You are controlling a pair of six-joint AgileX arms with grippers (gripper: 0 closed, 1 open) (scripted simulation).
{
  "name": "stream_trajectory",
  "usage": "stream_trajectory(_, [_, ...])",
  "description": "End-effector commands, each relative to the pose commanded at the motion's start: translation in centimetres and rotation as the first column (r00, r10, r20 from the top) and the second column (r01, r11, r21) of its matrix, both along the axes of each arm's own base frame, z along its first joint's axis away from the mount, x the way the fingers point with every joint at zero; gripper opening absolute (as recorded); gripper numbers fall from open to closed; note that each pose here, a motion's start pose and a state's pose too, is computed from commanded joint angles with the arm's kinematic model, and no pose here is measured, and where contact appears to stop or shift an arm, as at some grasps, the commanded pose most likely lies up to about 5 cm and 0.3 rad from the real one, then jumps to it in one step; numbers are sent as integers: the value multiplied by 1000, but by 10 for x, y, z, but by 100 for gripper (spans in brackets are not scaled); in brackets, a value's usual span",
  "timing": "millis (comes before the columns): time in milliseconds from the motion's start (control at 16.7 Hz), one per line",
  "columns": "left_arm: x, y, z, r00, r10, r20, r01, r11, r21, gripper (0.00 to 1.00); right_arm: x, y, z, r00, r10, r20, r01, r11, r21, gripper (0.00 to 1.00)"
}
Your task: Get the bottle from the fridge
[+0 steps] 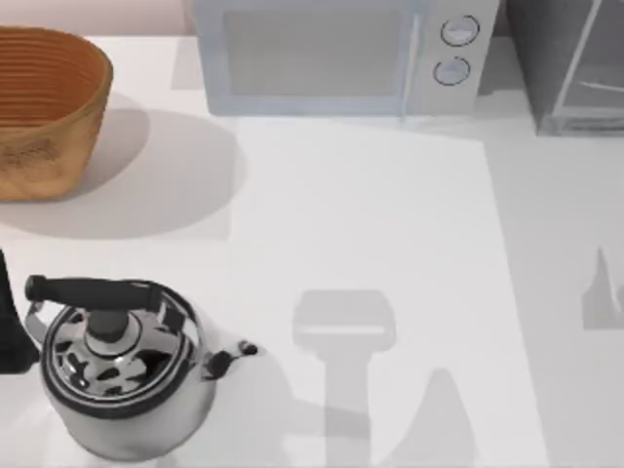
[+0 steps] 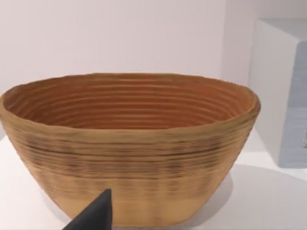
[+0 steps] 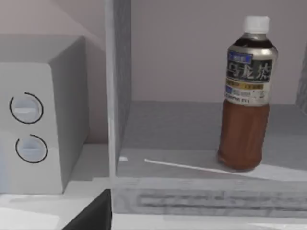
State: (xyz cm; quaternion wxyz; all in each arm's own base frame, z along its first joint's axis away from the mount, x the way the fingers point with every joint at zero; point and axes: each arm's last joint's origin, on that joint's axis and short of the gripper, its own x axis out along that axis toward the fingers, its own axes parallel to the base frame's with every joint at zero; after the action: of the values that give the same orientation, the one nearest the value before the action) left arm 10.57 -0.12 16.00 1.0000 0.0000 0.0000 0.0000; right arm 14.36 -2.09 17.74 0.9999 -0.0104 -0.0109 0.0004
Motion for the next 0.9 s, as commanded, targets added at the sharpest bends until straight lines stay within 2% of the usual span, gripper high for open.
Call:
stream_trajectory(420, [0, 0, 0, 1000, 0, 0, 0, 1000, 0, 100, 45, -40, -27, 999, 0, -47, 0, 1000, 20, 100])
stream_trajectory(900, [0, 0, 0, 1000, 0, 0, 0, 1000, 0, 100, 61, -78, -64, 1000, 0, -29, 1, 1000, 24, 100])
